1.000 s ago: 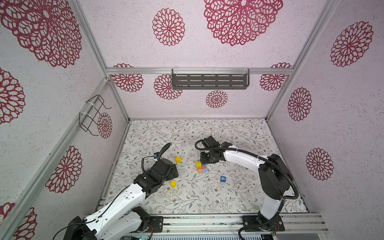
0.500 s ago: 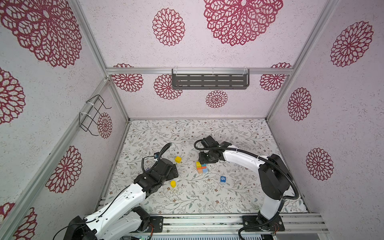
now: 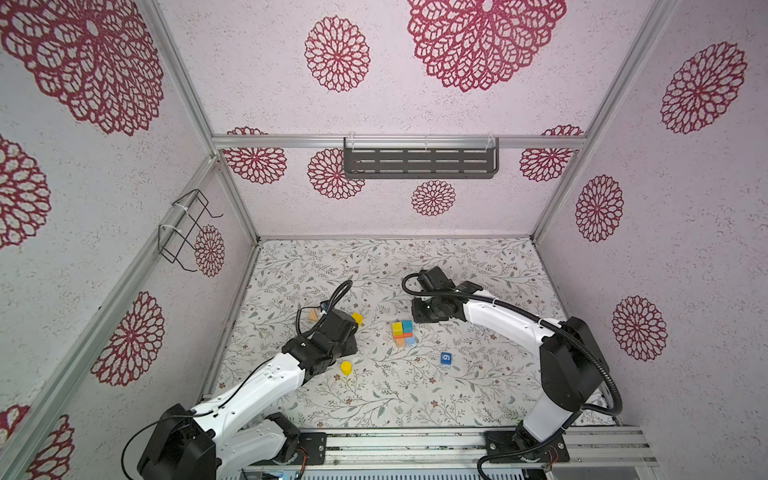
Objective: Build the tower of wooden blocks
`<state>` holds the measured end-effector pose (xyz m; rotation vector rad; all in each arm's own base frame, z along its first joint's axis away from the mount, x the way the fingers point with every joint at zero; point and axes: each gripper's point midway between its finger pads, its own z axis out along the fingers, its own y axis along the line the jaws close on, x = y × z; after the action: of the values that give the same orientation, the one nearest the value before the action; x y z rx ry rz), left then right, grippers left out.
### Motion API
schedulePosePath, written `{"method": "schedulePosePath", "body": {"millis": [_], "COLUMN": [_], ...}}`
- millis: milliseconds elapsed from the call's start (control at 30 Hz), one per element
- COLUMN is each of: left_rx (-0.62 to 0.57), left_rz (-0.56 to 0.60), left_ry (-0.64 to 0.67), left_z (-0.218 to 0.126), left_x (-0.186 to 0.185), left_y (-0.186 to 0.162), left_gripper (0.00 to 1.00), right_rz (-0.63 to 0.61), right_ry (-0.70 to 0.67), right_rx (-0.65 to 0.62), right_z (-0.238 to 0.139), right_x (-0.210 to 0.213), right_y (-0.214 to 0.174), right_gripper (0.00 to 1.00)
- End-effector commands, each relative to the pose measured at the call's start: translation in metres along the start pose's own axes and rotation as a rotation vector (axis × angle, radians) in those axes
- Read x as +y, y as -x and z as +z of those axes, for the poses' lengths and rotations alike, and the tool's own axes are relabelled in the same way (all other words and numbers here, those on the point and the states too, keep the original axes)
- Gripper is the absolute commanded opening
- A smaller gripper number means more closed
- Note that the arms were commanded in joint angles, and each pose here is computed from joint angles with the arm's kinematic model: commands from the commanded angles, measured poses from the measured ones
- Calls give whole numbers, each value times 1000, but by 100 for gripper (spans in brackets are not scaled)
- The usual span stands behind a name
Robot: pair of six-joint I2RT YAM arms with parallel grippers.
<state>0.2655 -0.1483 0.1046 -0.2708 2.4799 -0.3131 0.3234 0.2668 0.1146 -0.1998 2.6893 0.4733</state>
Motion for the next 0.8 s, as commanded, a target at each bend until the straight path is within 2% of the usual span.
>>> {"method": "schedulePosePath", "body": {"millis": [0, 333, 767], "left_rx": [-14, 42, 82], "left_rz": [-13, 14, 19], "left_ry": [-61, -60, -114], "left_z": [4, 35, 64], "left_x": [-24, -53, -92], "left_y": [13, 9, -4], "left_gripper": [0, 0, 0], "right_rz": [-1, 6, 20], "right_ry": [60, 144, 161], "right_rx": [-15, 24, 45], "right_z": [-10, 4, 19], "right_x": [1, -3, -3], "right_y": [3, -7, -6], "right_gripper": [13, 10, 10]}}
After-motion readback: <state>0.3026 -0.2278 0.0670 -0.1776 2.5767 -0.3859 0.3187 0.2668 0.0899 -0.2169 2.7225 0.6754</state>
